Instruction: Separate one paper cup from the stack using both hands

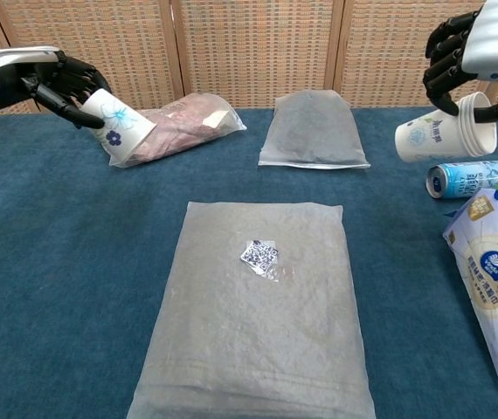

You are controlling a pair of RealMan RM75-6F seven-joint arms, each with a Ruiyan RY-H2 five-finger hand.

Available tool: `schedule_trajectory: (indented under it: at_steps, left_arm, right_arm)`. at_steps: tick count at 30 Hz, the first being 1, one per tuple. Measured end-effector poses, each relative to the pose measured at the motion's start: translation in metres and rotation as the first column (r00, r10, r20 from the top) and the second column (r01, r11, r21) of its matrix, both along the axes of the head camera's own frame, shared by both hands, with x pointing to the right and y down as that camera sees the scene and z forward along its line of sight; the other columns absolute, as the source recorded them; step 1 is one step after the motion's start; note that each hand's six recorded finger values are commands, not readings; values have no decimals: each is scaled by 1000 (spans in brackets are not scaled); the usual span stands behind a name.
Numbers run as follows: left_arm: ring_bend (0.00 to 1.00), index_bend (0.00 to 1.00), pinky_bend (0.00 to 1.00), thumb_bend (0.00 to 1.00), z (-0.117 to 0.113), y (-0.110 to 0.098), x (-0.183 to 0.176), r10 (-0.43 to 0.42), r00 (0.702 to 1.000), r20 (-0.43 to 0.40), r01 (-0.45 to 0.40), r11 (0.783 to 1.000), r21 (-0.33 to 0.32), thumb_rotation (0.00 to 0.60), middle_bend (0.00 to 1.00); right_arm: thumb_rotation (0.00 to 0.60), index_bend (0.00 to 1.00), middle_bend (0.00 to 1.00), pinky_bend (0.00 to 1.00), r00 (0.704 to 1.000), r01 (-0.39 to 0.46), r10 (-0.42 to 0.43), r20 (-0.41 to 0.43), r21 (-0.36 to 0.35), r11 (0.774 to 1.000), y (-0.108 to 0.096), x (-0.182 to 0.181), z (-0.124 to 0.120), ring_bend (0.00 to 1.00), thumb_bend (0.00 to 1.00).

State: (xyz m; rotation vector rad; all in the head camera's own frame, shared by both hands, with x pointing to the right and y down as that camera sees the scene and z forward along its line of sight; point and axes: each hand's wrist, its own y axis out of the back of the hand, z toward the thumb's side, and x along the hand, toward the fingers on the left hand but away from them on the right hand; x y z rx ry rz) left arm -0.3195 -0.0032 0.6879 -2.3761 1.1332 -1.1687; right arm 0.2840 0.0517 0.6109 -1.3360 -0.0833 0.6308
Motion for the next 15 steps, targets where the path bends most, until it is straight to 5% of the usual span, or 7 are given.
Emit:
schedule_trajectory:
  at_steps: [6, 11, 13, 15]
  left_arm:
    - [441, 479, 476, 161, -3, -7, -27, 144, 945, 293, -177, 980, 90, 600, 495]
    - [440, 478, 477, 161, -1, -6, -41, 209, 845, 493, -310, 942, 131, 600, 494]
    - [392, 475, 471, 161, 4, -3, -44, 214, 810, 546, -341, 930, 141, 600, 443]
    - [260, 388, 416, 161, 9, 2, -45, 211, 795, 569, -348, 926, 143, 600, 295]
  right_arm:
    - [600, 675, 606, 330, 983, 56, -52, -175, 18, 998, -7, 10, 13, 473, 558]
    - [600, 673, 554, 323, 951, 109, -101, -292, 11, 994, -4, 13, 26, 424, 558]
    - [600, 549, 432, 261, 940, 121, -113, -321, 6, 993, -2, 12, 30, 321, 509]
    - [600, 283, 214, 136, 932, 130, -120, -343, 7, 991, 0, 11, 33, 147, 275]
